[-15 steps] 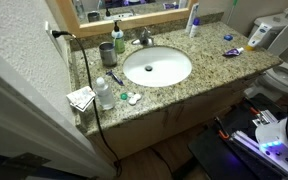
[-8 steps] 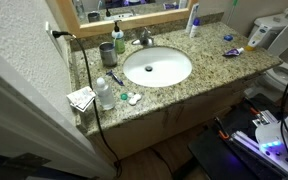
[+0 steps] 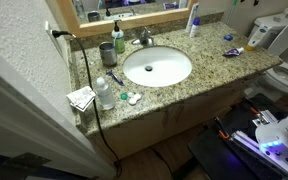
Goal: Move the silver cup to the left side of the counter, move the small blue object and then the toothpaste to the left side of the counter as well
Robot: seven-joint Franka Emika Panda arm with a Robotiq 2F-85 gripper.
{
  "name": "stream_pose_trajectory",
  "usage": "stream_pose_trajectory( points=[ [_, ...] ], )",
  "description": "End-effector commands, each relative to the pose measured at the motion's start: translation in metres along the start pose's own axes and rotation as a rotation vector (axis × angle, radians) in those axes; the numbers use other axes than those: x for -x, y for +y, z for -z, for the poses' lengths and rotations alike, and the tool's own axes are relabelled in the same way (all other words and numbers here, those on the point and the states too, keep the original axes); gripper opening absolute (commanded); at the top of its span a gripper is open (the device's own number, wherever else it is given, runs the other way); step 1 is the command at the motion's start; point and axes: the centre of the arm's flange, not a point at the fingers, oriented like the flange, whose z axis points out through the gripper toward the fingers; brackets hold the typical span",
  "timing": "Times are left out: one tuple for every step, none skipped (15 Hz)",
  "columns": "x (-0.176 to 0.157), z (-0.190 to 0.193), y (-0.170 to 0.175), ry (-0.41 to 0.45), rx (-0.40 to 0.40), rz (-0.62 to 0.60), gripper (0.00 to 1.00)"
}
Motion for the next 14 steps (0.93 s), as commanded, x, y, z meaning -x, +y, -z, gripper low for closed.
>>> stream_pose_trajectory(
  points=[
    [0.01,-0.025,0.078,-0.113,-0.055,0.138,1.0],
    [-0.005,-0.013,0.015,-0.038,-0.016,0.066,1.0],
    [-0.006,-0.017,0.023,-0.057,-0.017,0.09,1.0],
    [-0.007,-0.018,0.03,-0.074,-0.018,0.103,1.0],
    [-0.006,-0.017,0.034,-0.084,-0.022,0.109,1.0],
    [-0.005,-0.015,0.036,-0.09,-0.025,0.113,1.0],
    [-0.003,-0.014,0.036,-0.092,-0.027,0.115,1.0],
    [0.013,-0.025,0.024,-0.051,0.004,0.138,1.0],
    [0.021,-0.035,0.026,-0.076,-0.019,0.228,1.0],
    [0.029,-0.043,0.027,-0.099,-0.036,0.28,1.0],
    [0.038,-0.05,0.029,-0.119,-0.069,0.326,1.0],
    [0.046,-0.056,0.03,-0.131,-0.109,0.361,1.0],
    [0.051,-0.062,0.031,-0.137,-0.128,0.407,1.0],
    [0.055,-0.069,0.033,-0.144,-0.148,0.439,1.0]
  ],
)
